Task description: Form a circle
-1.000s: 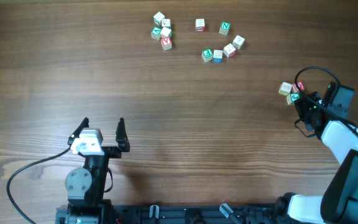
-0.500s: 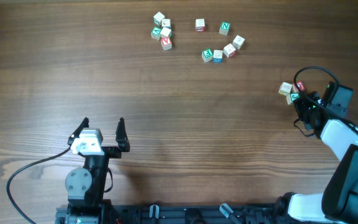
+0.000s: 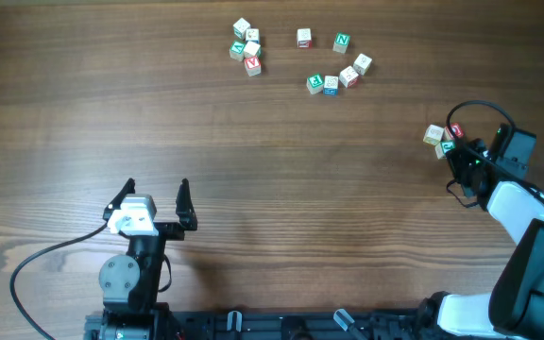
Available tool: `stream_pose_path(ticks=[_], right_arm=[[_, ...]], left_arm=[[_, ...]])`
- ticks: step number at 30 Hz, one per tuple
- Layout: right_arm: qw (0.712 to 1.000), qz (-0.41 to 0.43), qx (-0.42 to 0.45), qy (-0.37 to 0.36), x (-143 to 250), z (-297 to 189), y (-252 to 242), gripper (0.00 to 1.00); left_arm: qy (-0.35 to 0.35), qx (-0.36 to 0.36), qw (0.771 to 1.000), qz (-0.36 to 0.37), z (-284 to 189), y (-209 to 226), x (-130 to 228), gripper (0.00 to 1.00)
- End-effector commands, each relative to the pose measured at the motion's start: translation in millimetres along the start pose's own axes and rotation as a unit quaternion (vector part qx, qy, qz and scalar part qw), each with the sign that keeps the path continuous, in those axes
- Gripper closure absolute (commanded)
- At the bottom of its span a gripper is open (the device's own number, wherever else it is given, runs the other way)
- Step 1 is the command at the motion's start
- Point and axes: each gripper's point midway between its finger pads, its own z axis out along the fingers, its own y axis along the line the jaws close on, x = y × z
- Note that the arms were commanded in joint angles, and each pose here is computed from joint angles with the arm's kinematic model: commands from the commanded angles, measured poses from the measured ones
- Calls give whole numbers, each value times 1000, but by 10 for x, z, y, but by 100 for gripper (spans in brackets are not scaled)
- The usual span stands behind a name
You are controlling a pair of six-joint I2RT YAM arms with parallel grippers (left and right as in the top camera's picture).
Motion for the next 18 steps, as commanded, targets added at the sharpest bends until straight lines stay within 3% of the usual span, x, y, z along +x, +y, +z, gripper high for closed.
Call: stream_pose_path(ticks=[1, 18], right_arm=[[1000, 4, -3, 9, 53, 31, -6, 95], [1000, 4, -2, 6, 41, 31, -5, 95]], left_arm=[[1, 10, 1000, -3, 0, -36, 19, 0], [1, 10, 1000, -3, 0, -36, 19, 0]])
